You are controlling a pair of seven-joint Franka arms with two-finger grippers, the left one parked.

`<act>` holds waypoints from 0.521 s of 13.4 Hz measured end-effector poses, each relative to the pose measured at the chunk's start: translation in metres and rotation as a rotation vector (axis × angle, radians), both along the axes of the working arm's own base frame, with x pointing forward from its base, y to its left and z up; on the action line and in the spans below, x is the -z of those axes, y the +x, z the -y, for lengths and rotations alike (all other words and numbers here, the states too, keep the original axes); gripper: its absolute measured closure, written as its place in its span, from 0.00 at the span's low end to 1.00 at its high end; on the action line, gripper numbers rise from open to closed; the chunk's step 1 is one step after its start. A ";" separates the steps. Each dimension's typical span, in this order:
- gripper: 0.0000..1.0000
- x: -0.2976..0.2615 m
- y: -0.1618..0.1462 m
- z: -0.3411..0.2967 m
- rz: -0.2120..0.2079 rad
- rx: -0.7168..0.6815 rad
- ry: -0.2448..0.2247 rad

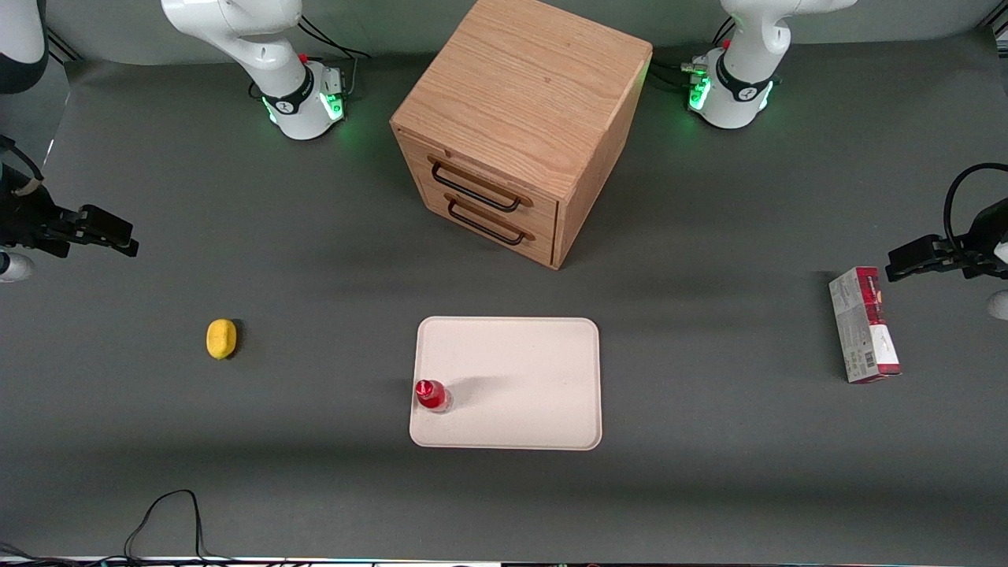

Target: Place coke bottle on tray

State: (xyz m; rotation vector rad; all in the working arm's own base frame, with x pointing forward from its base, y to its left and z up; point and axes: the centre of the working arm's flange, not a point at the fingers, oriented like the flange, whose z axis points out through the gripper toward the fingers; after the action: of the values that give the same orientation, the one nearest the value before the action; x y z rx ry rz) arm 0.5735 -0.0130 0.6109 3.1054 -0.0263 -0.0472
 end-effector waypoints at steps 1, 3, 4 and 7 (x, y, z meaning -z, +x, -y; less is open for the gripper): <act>0.00 0.001 -0.001 0.003 -0.003 0.003 0.000; 0.00 -0.001 -0.003 0.008 -0.001 0.010 0.000; 0.00 -0.002 -0.004 0.009 0.001 0.012 0.000; 0.00 -0.002 -0.005 0.008 0.001 0.008 0.000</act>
State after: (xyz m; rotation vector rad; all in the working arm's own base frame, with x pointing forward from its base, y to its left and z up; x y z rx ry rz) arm 0.5682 -0.0212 0.6132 3.1055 -0.0387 -0.0454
